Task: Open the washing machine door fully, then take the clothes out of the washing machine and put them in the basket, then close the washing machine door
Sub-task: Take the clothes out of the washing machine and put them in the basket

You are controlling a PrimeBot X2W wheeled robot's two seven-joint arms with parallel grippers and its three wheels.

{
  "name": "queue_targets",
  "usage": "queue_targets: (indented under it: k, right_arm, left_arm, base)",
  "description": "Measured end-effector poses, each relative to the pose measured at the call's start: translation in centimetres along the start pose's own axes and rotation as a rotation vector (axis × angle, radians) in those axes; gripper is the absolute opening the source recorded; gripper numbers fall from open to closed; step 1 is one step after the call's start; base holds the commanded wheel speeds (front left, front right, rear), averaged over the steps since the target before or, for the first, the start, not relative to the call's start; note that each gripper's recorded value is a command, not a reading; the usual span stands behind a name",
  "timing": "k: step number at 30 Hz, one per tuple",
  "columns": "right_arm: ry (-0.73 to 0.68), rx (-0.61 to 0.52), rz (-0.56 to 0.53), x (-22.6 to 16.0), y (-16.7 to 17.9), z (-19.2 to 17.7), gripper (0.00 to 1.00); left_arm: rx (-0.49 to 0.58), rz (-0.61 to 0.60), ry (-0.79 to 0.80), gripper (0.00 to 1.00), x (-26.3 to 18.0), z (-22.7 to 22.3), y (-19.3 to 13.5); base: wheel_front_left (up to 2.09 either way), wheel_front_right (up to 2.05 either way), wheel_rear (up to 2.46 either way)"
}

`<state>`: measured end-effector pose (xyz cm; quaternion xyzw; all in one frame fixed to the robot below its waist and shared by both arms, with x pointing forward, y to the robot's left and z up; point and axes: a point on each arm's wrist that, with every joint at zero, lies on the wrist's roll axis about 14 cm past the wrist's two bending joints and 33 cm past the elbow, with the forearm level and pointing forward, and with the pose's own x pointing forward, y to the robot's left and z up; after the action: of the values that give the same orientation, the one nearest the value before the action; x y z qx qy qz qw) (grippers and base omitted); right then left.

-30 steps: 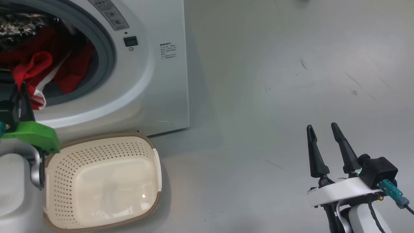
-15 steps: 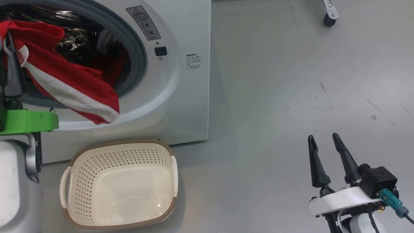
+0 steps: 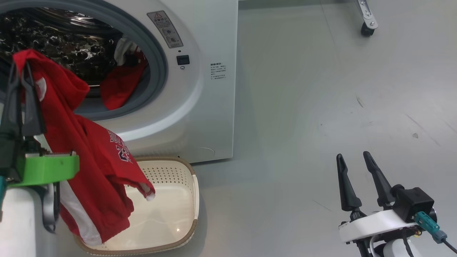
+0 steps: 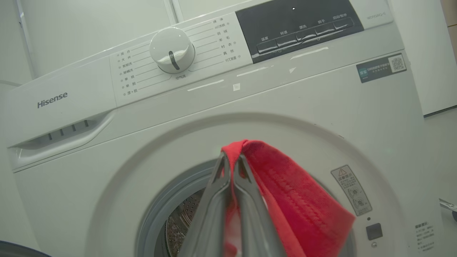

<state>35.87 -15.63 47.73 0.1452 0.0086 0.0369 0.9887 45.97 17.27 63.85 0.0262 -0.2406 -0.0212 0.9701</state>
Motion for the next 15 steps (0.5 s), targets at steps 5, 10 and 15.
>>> queue_targets:
  k: [5, 10, 15]
  right_arm:
    - [0.007, -0.001, 0.000, -0.2, 0.0, -0.2, 1.00]
    - [0.014, -0.003, 0.006, -0.3, 0.2, -0.4, 1.00]
    - [0.027, -0.004, -0.007, -0.3, -0.3, -0.8, 1.00]
  left_arm:
    - [-0.007, -0.013, 0.128, 0.00, -2.7, -3.6, -0.4]
    - [-0.017, -0.037, 0.273, 0.00, -5.9, -7.6, -1.2]
    - [-0.040, -0.061, 0.432, 0.00, -8.9, -12.0, -2.4]
  base:
    - [0.00, 0.00, 0.00]
    - [0.00, 0.00, 0.00]
    - [0.00, 0.00, 0.00]
